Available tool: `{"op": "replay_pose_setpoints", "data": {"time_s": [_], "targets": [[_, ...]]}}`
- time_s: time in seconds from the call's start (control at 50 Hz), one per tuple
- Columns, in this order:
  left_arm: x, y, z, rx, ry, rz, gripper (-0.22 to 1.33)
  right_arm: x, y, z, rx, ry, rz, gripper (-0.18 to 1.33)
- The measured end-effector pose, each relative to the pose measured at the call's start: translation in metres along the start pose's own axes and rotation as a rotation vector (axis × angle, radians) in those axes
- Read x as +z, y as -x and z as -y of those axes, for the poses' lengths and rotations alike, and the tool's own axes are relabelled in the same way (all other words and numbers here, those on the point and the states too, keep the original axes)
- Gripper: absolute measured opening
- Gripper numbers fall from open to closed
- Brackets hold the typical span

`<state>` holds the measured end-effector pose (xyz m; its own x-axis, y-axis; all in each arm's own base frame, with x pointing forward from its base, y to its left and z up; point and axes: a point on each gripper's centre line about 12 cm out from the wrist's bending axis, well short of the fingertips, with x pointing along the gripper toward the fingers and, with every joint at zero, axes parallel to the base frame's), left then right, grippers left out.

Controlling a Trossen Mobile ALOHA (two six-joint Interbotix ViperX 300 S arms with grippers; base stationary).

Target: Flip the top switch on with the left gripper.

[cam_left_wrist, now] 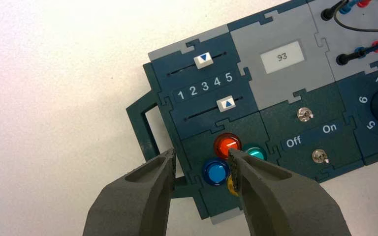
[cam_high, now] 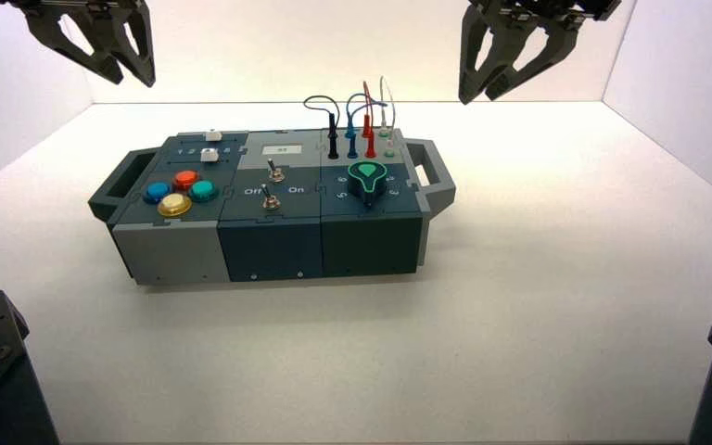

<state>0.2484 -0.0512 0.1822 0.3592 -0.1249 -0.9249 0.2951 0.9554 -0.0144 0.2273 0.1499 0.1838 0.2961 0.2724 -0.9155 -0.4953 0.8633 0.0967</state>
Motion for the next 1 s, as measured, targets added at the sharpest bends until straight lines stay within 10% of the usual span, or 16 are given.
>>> {"op": "replay_pose_setpoints", "data": {"time_s": [0.7,1.0], "targets": [[0.000,-0.002,0.006,-0.010,-0.020,-0.006,1.08,-0.001,-0.009,0.001,-0.003,-0.011,-0.012,0.99],[0.001,-0.014,0.040,-0.063,-0.133,-0.030,1.08,0.017,-0.039,0.017,-0.026,-0.068,-0.045,0.91]]}}
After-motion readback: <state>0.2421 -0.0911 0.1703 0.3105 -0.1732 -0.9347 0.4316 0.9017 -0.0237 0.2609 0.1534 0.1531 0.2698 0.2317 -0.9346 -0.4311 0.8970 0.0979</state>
